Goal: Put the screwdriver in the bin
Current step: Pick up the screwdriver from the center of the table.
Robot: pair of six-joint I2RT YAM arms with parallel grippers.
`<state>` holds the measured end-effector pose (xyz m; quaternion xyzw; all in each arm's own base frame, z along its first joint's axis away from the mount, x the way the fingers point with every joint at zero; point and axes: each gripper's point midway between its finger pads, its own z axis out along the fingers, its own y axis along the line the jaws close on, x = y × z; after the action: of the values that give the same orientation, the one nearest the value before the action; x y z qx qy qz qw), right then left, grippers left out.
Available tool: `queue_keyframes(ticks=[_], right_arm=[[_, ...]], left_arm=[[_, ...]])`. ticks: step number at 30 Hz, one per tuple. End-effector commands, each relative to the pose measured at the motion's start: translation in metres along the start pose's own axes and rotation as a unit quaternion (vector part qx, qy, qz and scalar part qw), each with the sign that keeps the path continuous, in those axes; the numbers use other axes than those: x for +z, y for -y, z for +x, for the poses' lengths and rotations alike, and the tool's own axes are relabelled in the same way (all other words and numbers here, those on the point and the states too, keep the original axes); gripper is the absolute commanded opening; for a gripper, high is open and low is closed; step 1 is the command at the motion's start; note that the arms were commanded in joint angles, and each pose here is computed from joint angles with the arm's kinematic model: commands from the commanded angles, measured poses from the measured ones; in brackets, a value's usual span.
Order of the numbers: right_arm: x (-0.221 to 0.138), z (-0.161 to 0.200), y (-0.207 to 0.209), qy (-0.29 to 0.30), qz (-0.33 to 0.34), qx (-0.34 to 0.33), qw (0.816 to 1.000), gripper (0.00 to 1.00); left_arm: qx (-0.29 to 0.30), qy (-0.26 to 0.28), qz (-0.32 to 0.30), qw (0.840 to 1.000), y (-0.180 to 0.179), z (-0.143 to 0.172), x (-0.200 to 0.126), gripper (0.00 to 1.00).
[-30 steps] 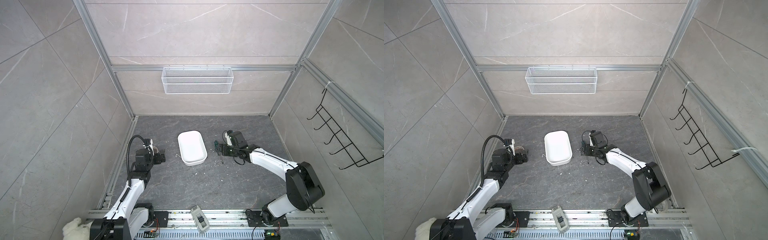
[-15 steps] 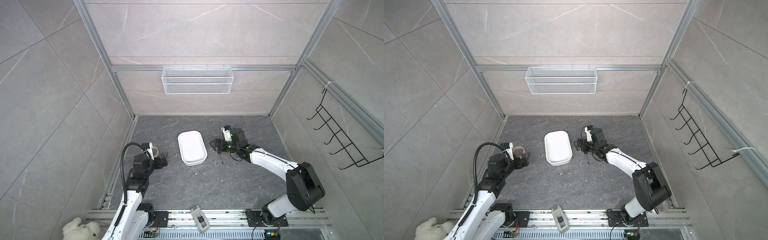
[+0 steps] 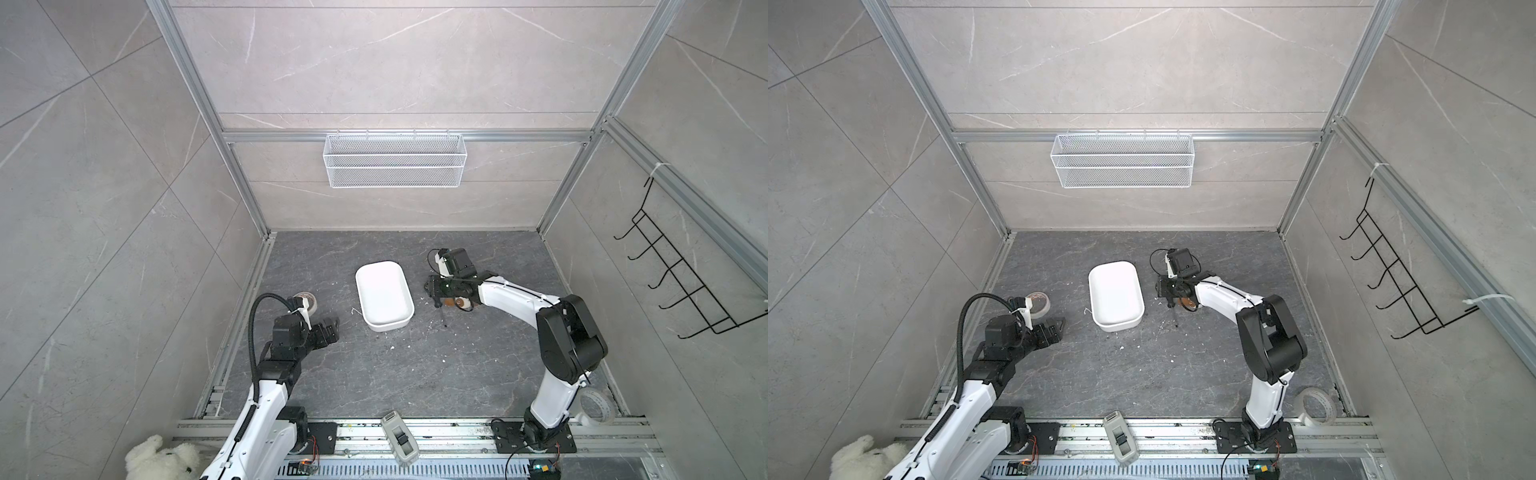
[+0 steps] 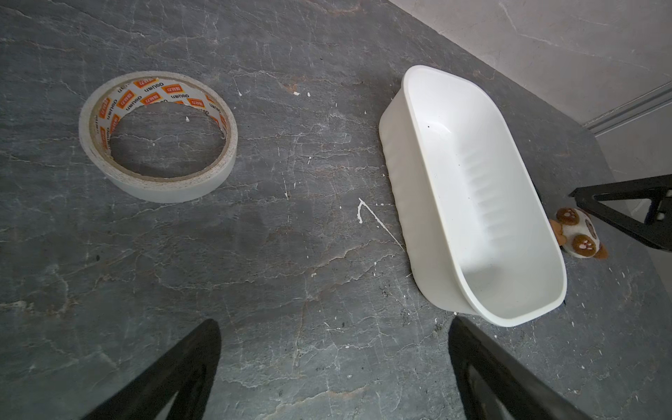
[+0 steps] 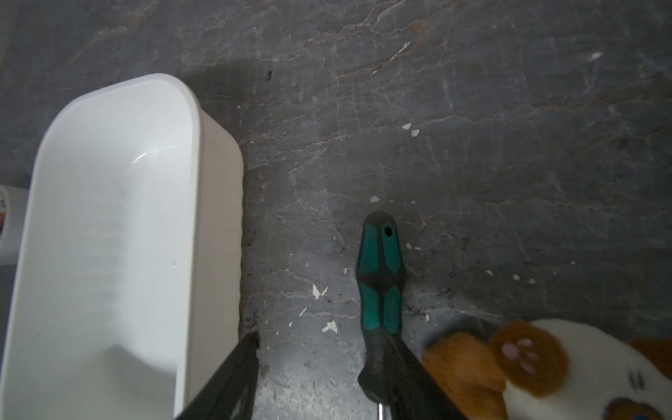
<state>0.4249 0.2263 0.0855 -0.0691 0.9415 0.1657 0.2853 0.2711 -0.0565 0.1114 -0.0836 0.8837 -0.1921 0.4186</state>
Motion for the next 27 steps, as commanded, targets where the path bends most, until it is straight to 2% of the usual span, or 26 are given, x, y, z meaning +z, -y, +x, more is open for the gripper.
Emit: queue_keyframes(ticks=[1, 7, 13, 18, 27], right_arm=[[0.011, 0.010, 0.016, -0.032, 0.045, -0.004, 0.998, 0.55], [0.028, 0.019, 0.023, -0.075, 0.066, 0.001, 0.995, 0.45], [0.034, 0.024, 0.024, -0.082, 0.066, 0.007, 0.994, 0.45], [0.036, 0.030, 0.026, -0.092, 0.069, 0.008, 0.993, 0.45], [0.040, 0.045, 0.029, -0.106, 0.065, 0.013, 0.992, 0.40]], left_arm=[[-0.009, 0.025, -0.010, 1.000, 0.002, -0.018, -0.006, 1.00], [-0.013, 0.032, -0.020, 0.999, -0.002, -0.019, -0.009, 1.00], [-0.018, 0.029, -0.026, 0.999, -0.004, -0.018, -0.007, 1.00], [-0.042, 0.010, -0.064, 0.997, -0.017, -0.014, -0.004, 1.00], [-0.047, 0.000, -0.065, 0.997, -0.017, -0.012, -0.001, 1.00]])
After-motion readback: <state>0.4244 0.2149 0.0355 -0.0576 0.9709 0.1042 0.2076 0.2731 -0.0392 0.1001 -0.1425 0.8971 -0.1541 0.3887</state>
